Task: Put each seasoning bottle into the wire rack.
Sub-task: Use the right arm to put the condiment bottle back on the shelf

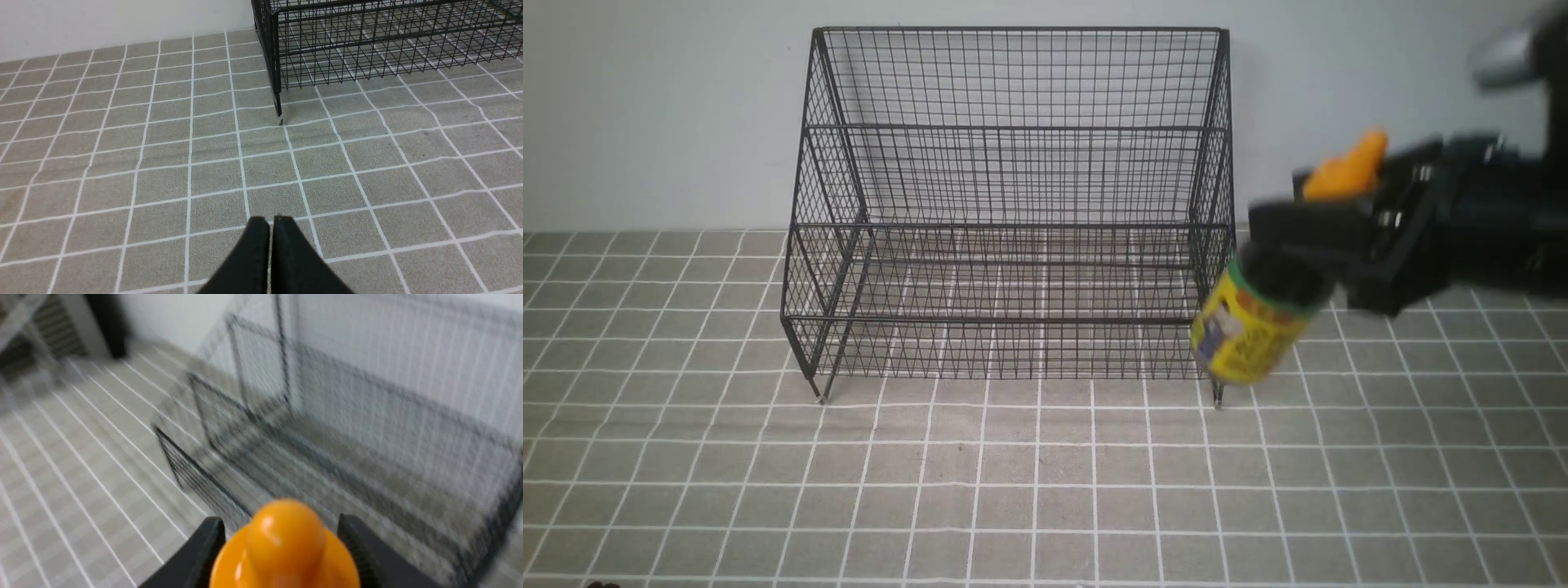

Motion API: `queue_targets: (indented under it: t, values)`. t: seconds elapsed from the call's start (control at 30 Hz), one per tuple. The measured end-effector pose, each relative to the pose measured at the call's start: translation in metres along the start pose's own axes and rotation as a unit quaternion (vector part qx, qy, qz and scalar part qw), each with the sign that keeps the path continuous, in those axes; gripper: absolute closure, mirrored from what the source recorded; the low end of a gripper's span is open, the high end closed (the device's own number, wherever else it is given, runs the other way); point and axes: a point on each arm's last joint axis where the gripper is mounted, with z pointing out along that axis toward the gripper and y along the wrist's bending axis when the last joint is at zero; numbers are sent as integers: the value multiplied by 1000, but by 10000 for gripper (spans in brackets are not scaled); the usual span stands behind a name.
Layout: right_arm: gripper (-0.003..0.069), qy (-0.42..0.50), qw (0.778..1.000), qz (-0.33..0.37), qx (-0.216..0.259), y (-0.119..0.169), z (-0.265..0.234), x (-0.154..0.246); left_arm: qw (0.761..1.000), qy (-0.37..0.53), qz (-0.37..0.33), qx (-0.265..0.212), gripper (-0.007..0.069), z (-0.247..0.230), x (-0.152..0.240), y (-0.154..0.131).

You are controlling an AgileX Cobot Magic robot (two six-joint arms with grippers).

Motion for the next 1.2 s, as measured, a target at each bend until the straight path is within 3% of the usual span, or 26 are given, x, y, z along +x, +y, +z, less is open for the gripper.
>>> queue_targets:
  t: [0.23, 0.53, 0.8, 1.0, 1.2]
  values:
    - [336, -15, 999, -44, -6, -27, 35, -31, 1000, 0, 0, 0, 632, 0, 0, 0]
    - [336, 60, 998, 4, -16, -81, 121, 17, 1000, 0, 0, 0, 632, 0, 0, 0]
    - [336, 104, 994, 23, -29, -79, 158, 53, 1000, 0, 0, 0, 632, 0, 0, 0]
    - [333, 110, 993, 26, -33, -78, 163, 58, 1000, 0, 0, 0, 632, 0, 0, 0]
    - [201, 105, 994, 23, -32, -78, 163, 54, 1000, 0, 0, 0, 632, 0, 0, 0]
